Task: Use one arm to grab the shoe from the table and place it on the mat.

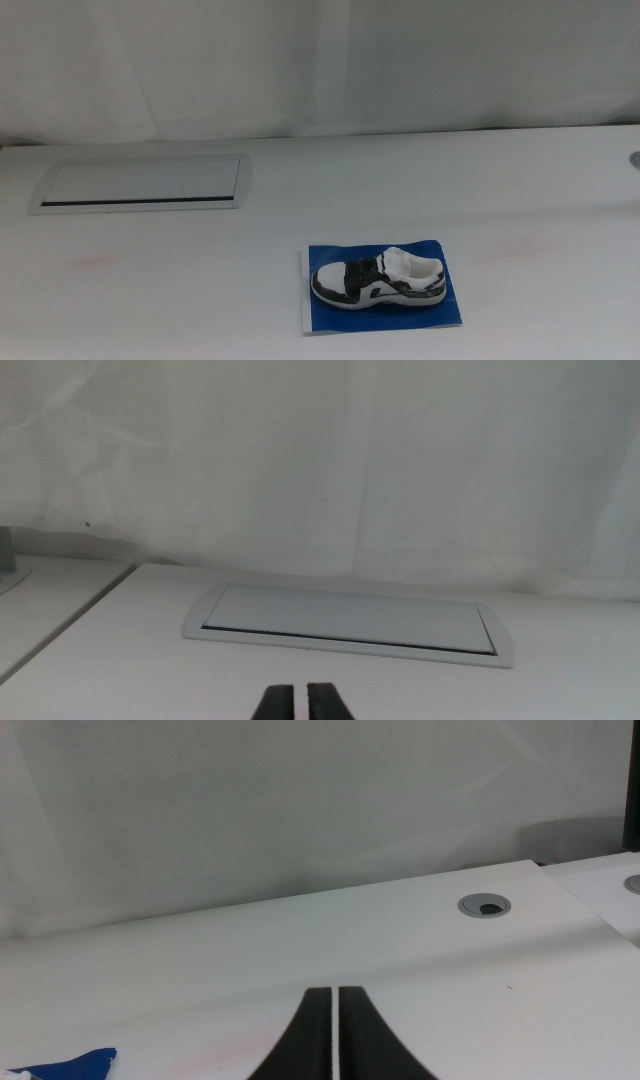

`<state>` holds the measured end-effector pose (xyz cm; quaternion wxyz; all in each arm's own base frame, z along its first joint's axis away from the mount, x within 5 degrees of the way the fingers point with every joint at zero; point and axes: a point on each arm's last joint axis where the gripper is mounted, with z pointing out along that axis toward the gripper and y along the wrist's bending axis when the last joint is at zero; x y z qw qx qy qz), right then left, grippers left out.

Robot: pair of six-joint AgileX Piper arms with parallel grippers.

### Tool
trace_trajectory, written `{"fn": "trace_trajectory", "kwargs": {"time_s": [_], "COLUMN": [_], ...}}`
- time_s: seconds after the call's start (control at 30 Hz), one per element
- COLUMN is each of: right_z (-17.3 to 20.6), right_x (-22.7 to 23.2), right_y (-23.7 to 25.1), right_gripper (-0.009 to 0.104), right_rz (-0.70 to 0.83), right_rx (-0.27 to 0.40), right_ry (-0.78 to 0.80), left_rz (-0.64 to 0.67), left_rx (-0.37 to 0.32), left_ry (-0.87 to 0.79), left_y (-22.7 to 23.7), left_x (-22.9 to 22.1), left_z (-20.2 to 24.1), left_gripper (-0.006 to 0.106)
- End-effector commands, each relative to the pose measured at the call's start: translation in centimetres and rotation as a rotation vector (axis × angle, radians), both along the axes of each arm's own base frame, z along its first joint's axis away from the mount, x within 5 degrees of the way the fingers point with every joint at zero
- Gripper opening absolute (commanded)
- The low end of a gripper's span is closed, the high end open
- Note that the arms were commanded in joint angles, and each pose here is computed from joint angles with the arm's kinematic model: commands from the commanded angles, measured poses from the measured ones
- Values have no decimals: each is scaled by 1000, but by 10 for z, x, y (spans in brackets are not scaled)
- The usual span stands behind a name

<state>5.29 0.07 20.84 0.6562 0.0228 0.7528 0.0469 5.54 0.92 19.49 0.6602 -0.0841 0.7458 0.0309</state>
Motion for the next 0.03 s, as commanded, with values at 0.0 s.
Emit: {"fn": "trace_trajectory", "kwargs": {"time_s": [0.0], "right_z": [0], "right_x": [-3], "right_y": [0], "right_gripper": [-3], "right_rz": [4], "right_rx": [-9], "right_ry": [-33], "left_rz": [1], "left_rx": [-12], "left_ry": [21], "left_y": [0], "left_x": [0], "left_z": [-12], "left_gripper": [-3]}}
